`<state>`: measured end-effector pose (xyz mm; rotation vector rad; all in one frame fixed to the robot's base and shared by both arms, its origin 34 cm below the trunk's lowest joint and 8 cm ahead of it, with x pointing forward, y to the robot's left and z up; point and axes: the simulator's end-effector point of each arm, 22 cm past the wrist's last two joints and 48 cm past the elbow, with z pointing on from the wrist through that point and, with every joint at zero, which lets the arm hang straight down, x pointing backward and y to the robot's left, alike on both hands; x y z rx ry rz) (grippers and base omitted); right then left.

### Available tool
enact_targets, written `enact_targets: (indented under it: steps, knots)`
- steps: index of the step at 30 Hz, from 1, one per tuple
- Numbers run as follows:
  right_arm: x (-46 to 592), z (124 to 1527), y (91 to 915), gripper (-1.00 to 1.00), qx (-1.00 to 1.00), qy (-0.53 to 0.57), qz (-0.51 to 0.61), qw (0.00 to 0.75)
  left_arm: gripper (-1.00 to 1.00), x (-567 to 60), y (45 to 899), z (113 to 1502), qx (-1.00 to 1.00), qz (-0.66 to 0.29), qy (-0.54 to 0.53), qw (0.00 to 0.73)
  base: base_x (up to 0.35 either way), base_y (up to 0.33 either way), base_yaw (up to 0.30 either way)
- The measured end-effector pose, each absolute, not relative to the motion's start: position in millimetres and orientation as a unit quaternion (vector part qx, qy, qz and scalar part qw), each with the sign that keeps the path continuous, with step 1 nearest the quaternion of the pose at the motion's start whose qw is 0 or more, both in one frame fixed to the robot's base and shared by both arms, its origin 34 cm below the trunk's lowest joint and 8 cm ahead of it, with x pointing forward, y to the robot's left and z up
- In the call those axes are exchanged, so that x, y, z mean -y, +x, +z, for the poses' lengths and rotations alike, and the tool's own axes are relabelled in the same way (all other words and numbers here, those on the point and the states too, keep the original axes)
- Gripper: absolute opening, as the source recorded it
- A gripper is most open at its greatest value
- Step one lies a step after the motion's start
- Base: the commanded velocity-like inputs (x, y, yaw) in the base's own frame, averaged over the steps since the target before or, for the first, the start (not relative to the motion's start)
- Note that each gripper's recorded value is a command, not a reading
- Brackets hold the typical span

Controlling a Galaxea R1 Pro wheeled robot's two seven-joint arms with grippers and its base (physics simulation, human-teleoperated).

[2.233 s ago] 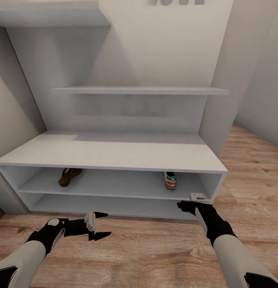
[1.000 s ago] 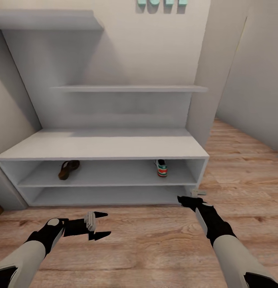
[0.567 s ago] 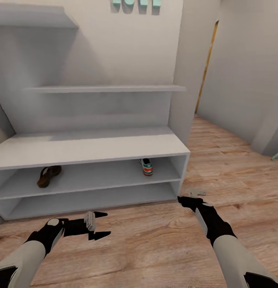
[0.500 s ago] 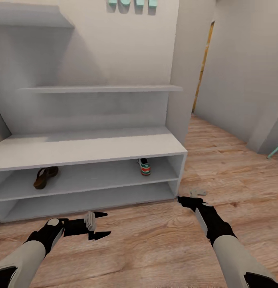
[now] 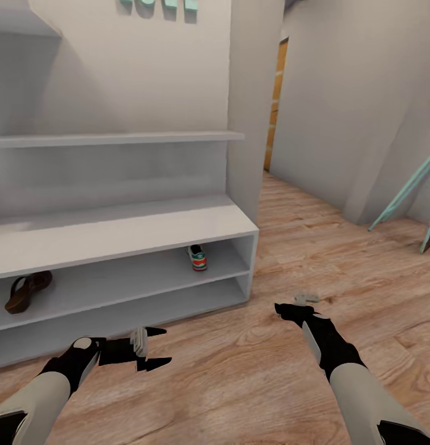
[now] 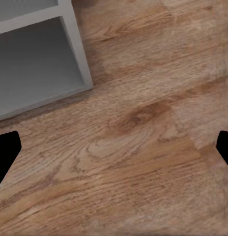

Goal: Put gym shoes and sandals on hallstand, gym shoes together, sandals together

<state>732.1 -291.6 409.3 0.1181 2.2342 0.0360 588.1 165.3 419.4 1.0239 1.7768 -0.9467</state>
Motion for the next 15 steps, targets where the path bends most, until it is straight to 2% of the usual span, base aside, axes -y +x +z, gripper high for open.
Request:
enact_targets:
  steps: [15]
  knots:
    - [291.6, 409.4, 732.2, 1.0, -0.898, 0.048, 0.015, 0.437, 1.0, -164.8, 587.9, 419.4, -0.711, -0.379, 0.41, 0.427, 0.0, 0.0, -0.3]
